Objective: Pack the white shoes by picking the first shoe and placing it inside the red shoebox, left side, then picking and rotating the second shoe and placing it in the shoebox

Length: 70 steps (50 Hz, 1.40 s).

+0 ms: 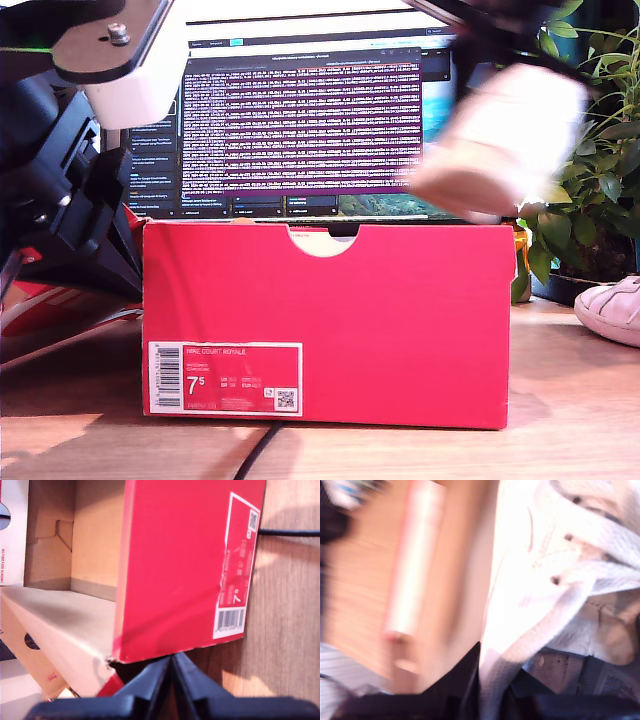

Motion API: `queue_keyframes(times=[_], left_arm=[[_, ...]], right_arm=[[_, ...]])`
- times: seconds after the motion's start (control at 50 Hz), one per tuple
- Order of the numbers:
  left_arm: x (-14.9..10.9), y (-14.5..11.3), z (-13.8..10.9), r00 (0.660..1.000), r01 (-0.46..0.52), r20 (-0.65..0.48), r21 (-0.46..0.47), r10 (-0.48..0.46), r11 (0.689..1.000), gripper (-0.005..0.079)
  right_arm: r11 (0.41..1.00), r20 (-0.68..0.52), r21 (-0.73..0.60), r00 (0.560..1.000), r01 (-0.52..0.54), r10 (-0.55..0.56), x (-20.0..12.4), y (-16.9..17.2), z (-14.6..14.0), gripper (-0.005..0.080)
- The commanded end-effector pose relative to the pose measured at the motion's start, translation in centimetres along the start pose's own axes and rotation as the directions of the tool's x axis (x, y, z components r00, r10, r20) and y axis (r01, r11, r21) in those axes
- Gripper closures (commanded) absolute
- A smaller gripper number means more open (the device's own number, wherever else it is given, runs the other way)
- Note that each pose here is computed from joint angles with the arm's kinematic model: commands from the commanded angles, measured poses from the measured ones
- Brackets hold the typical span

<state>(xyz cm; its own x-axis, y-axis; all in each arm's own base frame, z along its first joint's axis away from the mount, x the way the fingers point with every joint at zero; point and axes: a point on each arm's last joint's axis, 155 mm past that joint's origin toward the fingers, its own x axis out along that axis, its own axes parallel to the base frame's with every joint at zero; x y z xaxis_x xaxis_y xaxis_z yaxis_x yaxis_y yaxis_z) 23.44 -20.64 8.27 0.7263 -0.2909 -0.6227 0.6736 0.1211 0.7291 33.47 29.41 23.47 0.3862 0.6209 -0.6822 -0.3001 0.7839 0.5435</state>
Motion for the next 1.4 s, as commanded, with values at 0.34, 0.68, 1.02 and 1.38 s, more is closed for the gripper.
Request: queue_keyframes(times=[0.34, 0.68, 1.02, 1.38], left_arm=[[0.0, 0.5, 0.1, 1.0, -0.02, -0.004, -0.013, 0.02, 1.0, 0.076], [0.0, 0.5, 0.1, 1.0, -0.02, -0.003, -0.013, 0.02, 1.0, 0.076], [0.0, 0.5, 0.1, 1.0, -0.02, -0.004, -0.013, 0.02, 1.0, 0.076], [0.0, 0.5, 0.1, 1.0, -0.019, -0.004, -0.012, 0.019, 1.0, 0.0759]], right_arm=[[0.997, 0.008, 0.068, 1.0, -0.025, 0.025, 3.7, 2.5, -0.1, 0.0765], [0.997, -0.069, 0.078, 0.998, 0.016, -0.011, 8.6, 1.0, -2.0, 0.0765], [0.993, -0.14, 0.092, 0.988, 0.075, -0.061, 13.2, -1.7, -3.9, 0.0765], [0.997, -0.083, 0.078, 0.996, 0.025, -0.018, 13.7, -0.7, -2.3, 0.036]])
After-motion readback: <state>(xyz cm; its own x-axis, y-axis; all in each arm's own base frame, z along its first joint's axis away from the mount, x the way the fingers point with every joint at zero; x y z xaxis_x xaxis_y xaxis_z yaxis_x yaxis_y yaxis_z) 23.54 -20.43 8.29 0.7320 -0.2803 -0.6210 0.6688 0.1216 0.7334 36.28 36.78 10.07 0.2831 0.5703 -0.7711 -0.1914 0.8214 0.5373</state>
